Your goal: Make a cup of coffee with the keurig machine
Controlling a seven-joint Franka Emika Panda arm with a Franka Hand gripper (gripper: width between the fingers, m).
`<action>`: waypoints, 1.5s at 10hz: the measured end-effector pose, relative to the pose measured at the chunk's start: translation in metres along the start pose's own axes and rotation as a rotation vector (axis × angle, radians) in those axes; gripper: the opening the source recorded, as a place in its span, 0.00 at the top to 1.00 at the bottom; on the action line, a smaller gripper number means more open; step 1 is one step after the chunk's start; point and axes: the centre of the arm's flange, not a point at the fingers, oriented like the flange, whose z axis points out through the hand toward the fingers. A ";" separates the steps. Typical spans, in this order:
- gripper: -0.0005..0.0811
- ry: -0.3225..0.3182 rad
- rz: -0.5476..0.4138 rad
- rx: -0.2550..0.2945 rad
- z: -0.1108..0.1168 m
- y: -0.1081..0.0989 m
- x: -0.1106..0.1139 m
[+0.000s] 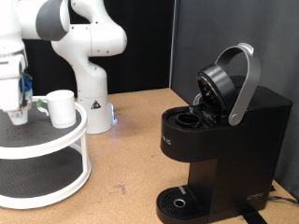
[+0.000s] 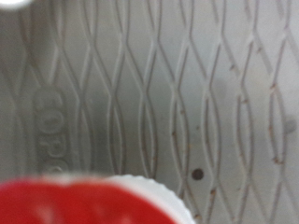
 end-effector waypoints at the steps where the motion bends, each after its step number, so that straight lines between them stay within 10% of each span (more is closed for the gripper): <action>1: 0.63 0.009 -0.006 0.008 -0.011 0.001 0.000; 5: 0.81 0.031 -0.031 0.030 -0.045 -0.002 0.001; 10: 0.81 0.316 0.140 0.224 -0.090 0.004 0.025; 15: 0.81 0.361 0.173 0.209 -0.114 0.007 0.052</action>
